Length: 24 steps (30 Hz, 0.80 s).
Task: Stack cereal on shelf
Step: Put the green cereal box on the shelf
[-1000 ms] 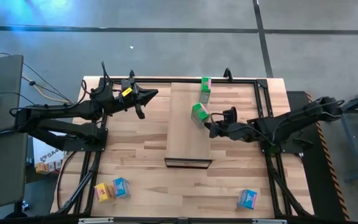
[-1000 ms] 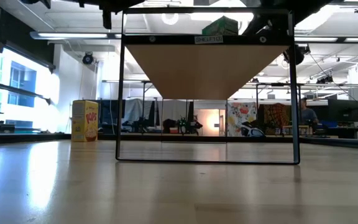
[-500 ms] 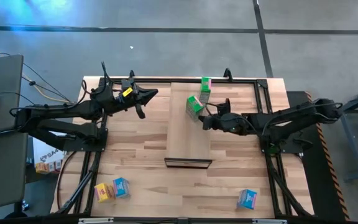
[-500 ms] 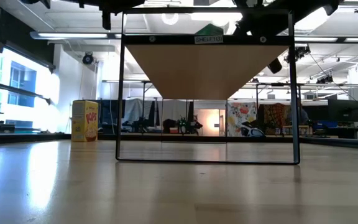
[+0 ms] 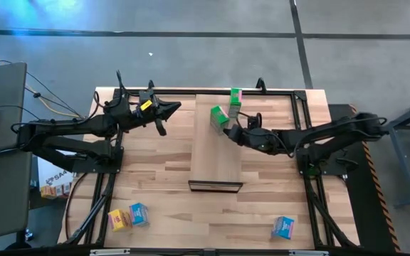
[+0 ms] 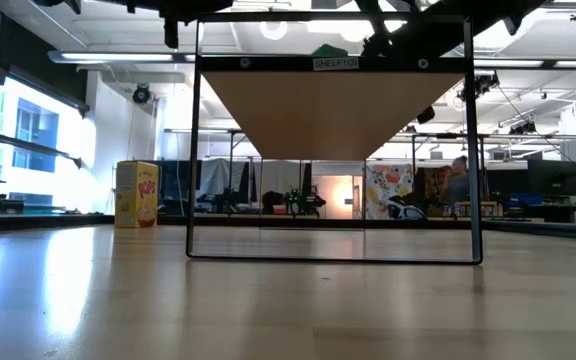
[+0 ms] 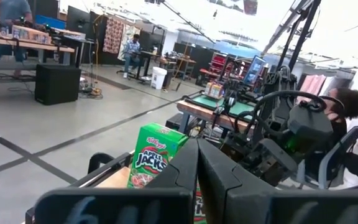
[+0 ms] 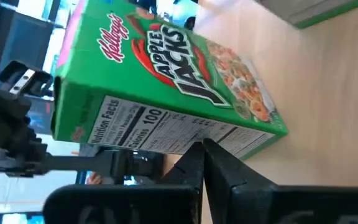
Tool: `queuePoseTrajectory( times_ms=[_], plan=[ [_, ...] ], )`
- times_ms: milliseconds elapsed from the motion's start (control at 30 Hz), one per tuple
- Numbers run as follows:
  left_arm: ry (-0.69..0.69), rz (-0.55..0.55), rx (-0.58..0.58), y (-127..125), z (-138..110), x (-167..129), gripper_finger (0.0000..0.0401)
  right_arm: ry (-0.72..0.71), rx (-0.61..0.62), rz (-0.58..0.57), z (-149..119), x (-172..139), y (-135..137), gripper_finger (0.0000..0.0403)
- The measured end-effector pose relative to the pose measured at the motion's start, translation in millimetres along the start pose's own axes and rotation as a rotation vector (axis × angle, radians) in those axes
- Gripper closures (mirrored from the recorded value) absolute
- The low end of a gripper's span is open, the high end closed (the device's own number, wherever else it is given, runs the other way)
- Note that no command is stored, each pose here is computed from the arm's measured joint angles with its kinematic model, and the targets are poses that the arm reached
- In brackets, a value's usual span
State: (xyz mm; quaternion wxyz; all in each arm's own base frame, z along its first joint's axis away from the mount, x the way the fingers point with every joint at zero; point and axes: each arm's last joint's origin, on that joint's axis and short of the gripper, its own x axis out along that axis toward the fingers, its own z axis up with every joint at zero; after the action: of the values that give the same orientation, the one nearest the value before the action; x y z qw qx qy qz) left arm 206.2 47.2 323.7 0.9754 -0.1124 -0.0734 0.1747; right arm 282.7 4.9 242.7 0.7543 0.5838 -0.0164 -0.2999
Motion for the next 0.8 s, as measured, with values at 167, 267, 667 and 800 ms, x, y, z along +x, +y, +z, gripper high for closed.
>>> queuePoseTrajectory(
  times_ms=[167, 267, 667, 800],
  plan=[
    [0.012, 0.003, 0.026, 0, -1, 0, 0.0401, -0.033, 0.021, 0.006, -3, 10, 20, 0.0403],
    [0.046, 0.009, 0.034, 1, -4, -1, 0.0401, -0.049, 0.005, -0.036, -3, 17, 28, 0.0403],
    [0.362, 0.027, 0.170, 8, -33, -7, 0.0401, -0.170, 0.050, -0.075, -2, 34, 48, 0.0403],
    [0.404, -0.013, 0.208, 13, -38, -2, 0.0401, -0.209, 0.081, -0.067, 0, 38, 49, 0.0403]
  ],
)
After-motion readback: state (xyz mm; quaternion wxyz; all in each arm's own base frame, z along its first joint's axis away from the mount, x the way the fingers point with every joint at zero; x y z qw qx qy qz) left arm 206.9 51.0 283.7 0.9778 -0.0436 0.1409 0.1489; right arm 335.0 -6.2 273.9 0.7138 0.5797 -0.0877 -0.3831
